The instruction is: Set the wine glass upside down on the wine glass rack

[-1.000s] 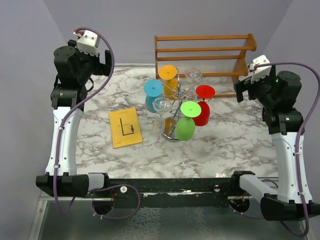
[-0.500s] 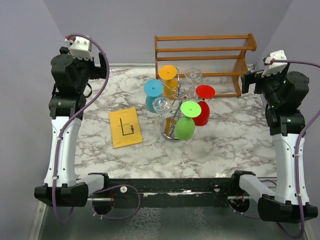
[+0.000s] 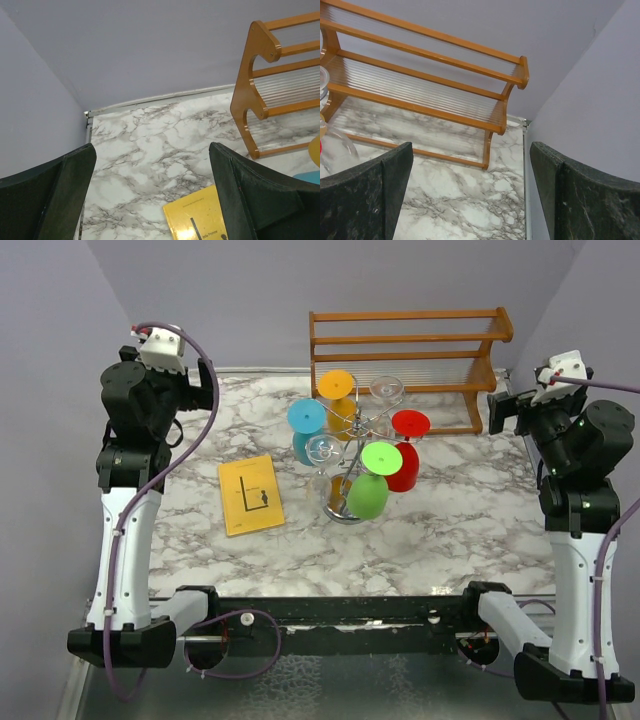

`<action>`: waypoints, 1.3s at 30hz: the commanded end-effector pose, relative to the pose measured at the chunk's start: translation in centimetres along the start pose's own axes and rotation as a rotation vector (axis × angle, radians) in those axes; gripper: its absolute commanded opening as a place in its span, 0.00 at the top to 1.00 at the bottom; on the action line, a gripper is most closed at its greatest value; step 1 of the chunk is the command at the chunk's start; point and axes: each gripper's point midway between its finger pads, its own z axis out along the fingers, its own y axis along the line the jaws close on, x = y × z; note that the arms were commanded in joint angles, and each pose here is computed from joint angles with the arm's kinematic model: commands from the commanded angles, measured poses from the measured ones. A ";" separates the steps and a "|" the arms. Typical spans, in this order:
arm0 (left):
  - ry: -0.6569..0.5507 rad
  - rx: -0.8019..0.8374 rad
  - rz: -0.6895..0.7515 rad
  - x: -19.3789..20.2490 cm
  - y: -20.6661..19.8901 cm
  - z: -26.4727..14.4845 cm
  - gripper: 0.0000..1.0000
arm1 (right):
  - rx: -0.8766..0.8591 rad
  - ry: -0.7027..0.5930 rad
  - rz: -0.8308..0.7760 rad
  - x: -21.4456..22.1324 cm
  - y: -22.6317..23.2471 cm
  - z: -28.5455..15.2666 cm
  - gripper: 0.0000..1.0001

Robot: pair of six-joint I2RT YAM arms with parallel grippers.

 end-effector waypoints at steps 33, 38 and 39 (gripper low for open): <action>0.012 -0.035 0.016 1.6 0.2 -4.8 0.01 | 0.004 0.043 -0.031 1.4 0.7 -3.8 0.00; 0.037 -0.014 0.012 2.1 -0.1 -4.7 0.01 | -0.001 0.051 -0.019 1.4 0.7 -3.6 0.00; 0.040 -0.011 0.010 2.2 -0.1 -4.6 0.01 | -0.002 0.052 -0.016 1.4 0.7 -3.6 0.00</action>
